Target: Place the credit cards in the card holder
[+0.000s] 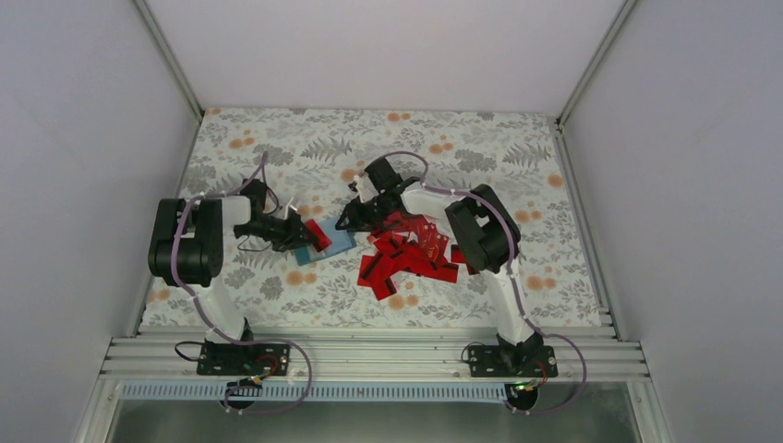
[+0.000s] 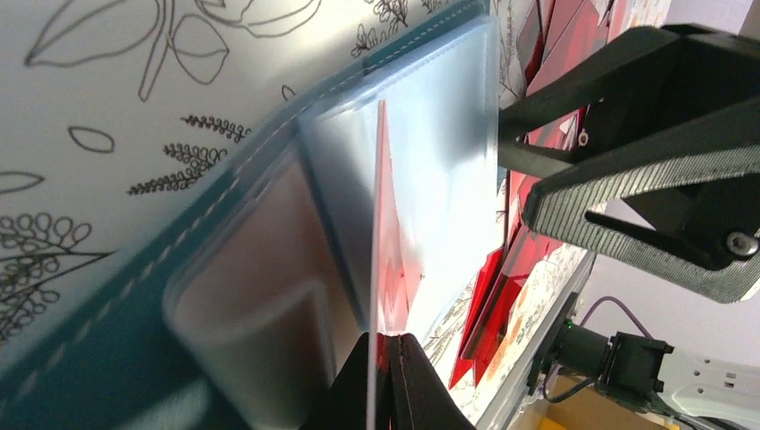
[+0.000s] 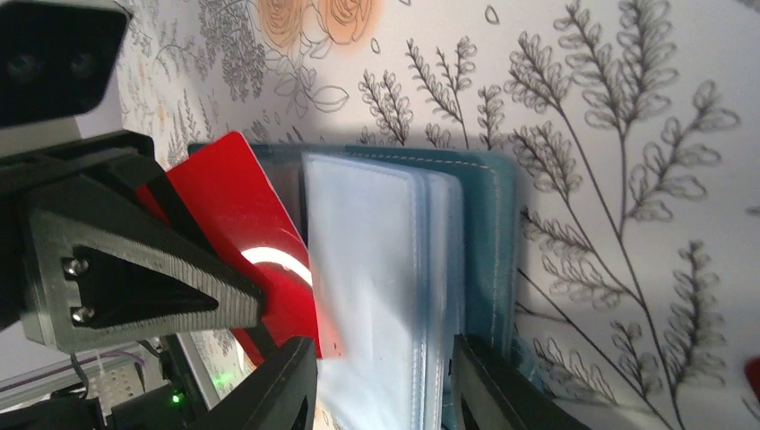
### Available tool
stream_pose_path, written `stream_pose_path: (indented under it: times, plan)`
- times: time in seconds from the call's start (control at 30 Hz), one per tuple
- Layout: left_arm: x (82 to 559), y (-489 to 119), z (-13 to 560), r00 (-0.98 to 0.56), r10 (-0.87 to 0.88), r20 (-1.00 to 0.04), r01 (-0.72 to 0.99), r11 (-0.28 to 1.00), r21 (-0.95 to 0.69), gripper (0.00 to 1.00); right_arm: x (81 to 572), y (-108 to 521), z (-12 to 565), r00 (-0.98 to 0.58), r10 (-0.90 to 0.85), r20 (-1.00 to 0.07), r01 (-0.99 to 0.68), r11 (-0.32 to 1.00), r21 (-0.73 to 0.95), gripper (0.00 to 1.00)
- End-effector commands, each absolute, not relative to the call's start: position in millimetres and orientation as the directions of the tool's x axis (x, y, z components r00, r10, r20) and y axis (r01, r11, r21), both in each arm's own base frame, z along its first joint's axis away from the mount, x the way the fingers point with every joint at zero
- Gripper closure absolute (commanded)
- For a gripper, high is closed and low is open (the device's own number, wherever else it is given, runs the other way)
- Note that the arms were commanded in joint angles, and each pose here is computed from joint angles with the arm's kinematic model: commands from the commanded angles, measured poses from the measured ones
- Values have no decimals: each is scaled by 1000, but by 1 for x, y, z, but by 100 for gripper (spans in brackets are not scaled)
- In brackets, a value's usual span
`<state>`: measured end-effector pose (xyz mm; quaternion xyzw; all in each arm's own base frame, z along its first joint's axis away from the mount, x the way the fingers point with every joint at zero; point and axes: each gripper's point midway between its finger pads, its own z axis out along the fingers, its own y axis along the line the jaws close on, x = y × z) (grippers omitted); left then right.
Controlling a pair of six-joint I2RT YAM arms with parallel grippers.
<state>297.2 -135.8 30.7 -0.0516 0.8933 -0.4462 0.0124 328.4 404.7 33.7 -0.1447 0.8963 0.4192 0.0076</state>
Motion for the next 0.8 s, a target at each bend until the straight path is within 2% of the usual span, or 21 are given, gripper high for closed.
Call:
stream_pose_path:
  times: [0.0,0.3,0.43,0.77]
  plan:
    - [285,-132,20,-995,-85,54,-96,645,-758,98,334,400,-3,-967,-237,-90,-229,659,717,62]
    - [264,-134,10,-988,-114,105,-154,647,-747,98,338,400,-27,-969,-239,-66,-216,683,697,65]
    - [258,-132,7,-984,-131,123,-179,652,-737,98,341,397,-20,-962,-252,-105,-255,690,677,67]
    - [248,-138,3,-963,-175,207,-271,595,-757,98,324,384,-25,-968,-237,-76,-225,700,678,68]
